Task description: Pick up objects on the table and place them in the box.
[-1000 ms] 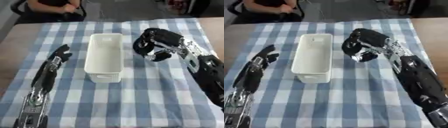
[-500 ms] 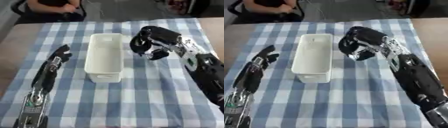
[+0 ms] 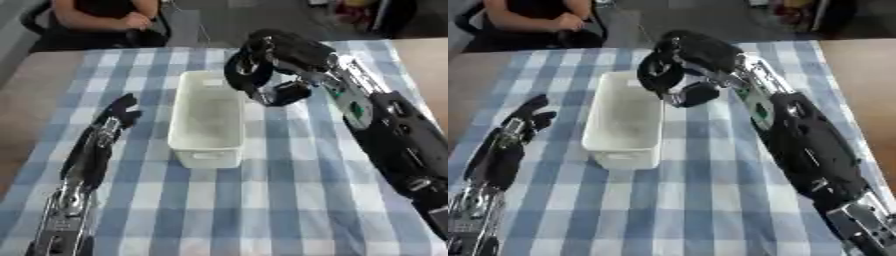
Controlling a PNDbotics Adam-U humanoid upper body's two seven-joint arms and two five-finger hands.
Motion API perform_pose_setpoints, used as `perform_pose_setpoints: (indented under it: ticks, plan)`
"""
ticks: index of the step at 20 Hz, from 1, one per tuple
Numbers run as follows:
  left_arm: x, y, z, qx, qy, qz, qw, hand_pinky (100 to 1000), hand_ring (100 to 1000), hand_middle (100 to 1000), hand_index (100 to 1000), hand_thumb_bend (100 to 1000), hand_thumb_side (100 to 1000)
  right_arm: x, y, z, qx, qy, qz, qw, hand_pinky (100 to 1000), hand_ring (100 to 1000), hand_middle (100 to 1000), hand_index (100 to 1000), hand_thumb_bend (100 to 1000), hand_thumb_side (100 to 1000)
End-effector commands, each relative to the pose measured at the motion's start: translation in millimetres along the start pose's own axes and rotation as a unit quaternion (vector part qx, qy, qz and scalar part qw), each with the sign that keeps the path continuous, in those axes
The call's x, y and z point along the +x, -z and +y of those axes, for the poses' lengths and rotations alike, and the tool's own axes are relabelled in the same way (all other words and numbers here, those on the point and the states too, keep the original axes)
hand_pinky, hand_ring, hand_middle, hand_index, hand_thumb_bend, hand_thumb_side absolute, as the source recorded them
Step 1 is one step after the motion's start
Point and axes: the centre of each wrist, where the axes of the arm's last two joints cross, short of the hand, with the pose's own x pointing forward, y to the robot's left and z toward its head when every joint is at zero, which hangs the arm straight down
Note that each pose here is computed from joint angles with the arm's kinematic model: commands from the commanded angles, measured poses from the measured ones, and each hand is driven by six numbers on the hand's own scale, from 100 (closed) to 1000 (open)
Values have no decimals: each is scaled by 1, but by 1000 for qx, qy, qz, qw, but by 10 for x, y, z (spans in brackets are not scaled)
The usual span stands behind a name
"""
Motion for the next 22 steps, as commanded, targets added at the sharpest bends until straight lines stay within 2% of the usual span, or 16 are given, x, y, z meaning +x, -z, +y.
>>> perform_pose_setpoints:
  ticks: [1,8,16,22]
  plan:
    - [42,21,14,-3,5,-9,1000,913,843,1000,906,100,1000,26,91,-169,-13,-13,-15,1000,923,807,614,332,100,493]
    - [46,28,6,-5,4,-11,1000,913,843,1000,906,100,1000,122,204,-73,-2,-3,-36,999,926,808,613,330,100,495]
    - [73,59,-20,-8,0,-17,1000,913,843,1000,906,100,1000,232,331,266,27,37,-39,998,931,809,612,323,100,494]
    - [76,61,-23,-9,0,-18,1000,913,843,1000,907,100,1000,237,341,317,27,38,-39,998,931,809,612,322,100,495]
